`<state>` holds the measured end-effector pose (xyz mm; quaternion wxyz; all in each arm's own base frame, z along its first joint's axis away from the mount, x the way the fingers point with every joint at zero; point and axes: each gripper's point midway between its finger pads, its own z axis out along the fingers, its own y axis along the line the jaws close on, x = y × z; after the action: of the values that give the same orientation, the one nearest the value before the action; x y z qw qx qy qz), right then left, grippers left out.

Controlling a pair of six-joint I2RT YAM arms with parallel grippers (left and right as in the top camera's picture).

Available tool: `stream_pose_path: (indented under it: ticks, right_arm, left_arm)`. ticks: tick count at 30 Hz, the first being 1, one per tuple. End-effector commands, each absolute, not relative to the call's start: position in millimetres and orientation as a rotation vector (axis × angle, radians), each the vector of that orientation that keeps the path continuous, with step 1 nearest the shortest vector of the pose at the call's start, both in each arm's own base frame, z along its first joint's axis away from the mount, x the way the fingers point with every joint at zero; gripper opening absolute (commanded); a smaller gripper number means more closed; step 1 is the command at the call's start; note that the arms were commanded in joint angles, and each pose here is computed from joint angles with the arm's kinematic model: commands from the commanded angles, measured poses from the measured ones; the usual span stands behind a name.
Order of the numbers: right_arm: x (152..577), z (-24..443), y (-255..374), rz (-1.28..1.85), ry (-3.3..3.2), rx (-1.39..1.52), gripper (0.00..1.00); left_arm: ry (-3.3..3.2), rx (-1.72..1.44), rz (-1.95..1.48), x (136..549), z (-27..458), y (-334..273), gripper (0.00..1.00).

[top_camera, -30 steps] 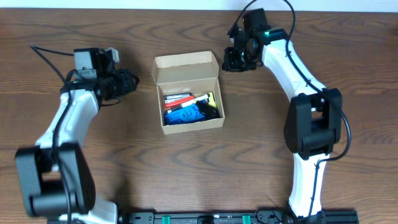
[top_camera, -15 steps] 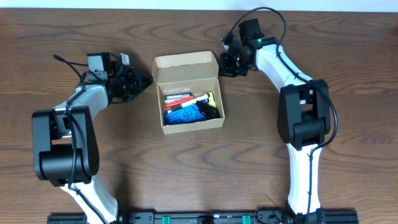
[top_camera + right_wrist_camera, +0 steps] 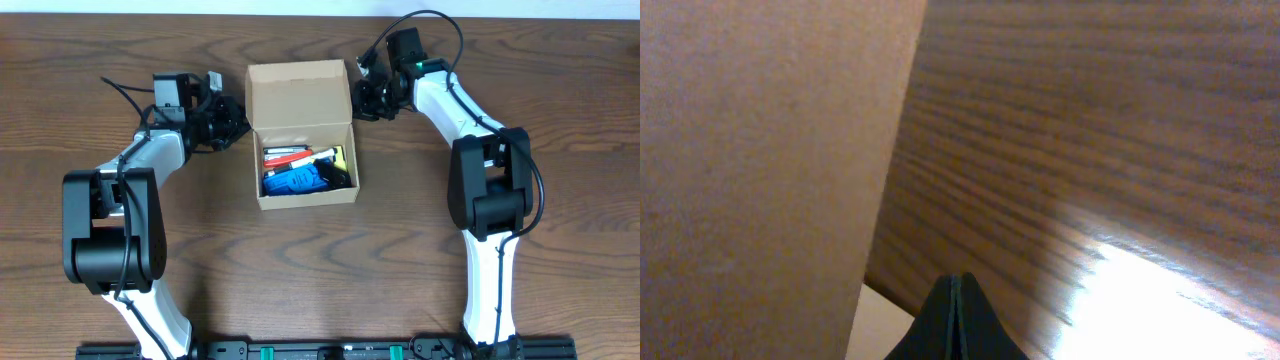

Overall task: Pack container
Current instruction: 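Push the raised lid down over the box with both grippers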

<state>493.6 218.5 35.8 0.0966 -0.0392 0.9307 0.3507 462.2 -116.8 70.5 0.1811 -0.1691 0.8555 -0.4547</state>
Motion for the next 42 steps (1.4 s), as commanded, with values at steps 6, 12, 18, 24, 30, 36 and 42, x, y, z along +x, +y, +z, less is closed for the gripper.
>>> stream_pose_path:
  ticks: [6, 12, 18, 24, 30, 36, 42]
  right_arm:
    - [500.0, 45.6, 220.5, 1.091, 2.683, -0.188, 0.01]
    - [512.6, 68.6, 222.4, 1.080, 2.590, -0.232, 0.01]
    - [518.9, 85.6, 223.1, 1.065, 2.534, -0.260, 0.01]
    - [522.5, 78.2, 214.6, 0.977, 2.563, -0.228, 0.01]
    - [531.4, 73.3, 204.9, 0.872, 2.565, -0.203, 0.01]
    - [544.2, 82.1, 207.4, 0.854, 2.485, -0.256, 0.01]
    - [548.3, 89.1, 214.4, 0.874, 2.438, -0.293, 0.01]
  left_arm:
    - [2.339, -0.265, -1.396, 472.5, 106.3, -134.6, 0.06]
    - [2.338, -0.259, -1.400, 472.5, 107.6, -135.4, 0.06]
    - [2.345, -0.258, -1.394, 471.4, 105.8, -134.6, 0.06]
    - [2.350, -0.278, -1.354, 474.6, 102.6, -131.1, 0.07]
    - [2.357, -0.316, -1.277, 480.6, 96.6, -123.7, 0.11]
    - [2.348, -0.334, -1.215, 487.1, 94.2, -118.1, 0.15]
    - [2.323, -0.317, -1.205, 491.6, 97.9, -117.4, 0.18]
